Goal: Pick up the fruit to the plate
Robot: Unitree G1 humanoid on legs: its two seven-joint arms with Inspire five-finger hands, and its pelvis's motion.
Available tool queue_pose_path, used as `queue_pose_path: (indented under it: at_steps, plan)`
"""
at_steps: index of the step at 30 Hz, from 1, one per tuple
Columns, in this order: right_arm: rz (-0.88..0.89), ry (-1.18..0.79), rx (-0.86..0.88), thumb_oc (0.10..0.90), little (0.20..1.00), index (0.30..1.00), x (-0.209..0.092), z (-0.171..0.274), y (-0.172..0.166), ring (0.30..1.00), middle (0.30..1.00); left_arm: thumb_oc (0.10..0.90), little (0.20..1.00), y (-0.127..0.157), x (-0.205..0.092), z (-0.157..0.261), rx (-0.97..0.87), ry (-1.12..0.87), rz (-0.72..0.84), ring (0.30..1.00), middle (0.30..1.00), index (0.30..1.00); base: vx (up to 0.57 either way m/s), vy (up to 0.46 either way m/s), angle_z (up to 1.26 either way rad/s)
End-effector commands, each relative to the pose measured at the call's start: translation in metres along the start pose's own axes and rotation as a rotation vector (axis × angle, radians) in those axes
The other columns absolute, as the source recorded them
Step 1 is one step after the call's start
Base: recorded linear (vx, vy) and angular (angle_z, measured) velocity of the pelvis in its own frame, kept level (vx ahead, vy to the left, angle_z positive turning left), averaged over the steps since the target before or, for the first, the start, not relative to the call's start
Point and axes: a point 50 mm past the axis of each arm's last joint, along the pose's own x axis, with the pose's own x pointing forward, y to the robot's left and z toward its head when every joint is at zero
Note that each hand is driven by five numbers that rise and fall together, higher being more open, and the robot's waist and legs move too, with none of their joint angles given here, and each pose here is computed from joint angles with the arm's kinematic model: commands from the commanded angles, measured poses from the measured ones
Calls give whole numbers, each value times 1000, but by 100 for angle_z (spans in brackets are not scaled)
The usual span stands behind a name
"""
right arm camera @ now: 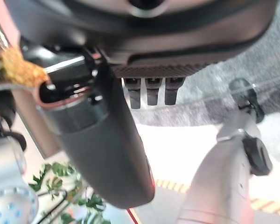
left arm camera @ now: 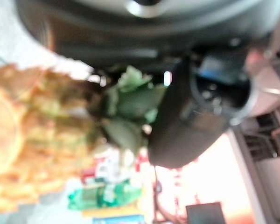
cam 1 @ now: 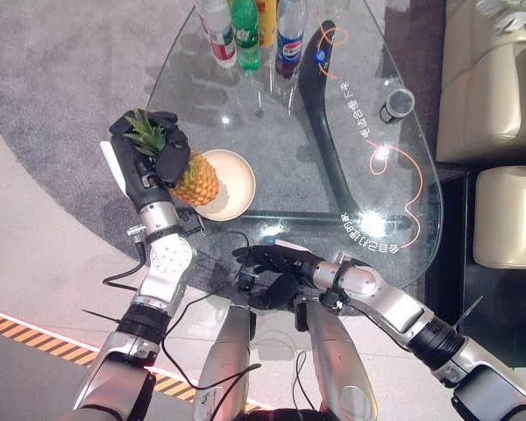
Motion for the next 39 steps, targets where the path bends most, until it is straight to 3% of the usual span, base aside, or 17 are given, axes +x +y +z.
queue_pose_path:
  at_steps: [1,12,39]
  plan:
    - [192,-194,-9,800,900,900,3,42,24,900,900,100,200,-8,28,65,-78,-396,-18,300,300,300,0,0,0]
    - [303,-167,-51,800,900,900,0,49,26,900,900,100,200,-13,34,71,-49,-467,-12,300,300,300,1,9,0]
    - [270,-174,-80,800,900,900,-4,55,17,900,900,100,200,-33,37,85,-29,-619,-25,300,300,300,-1,4,-1]
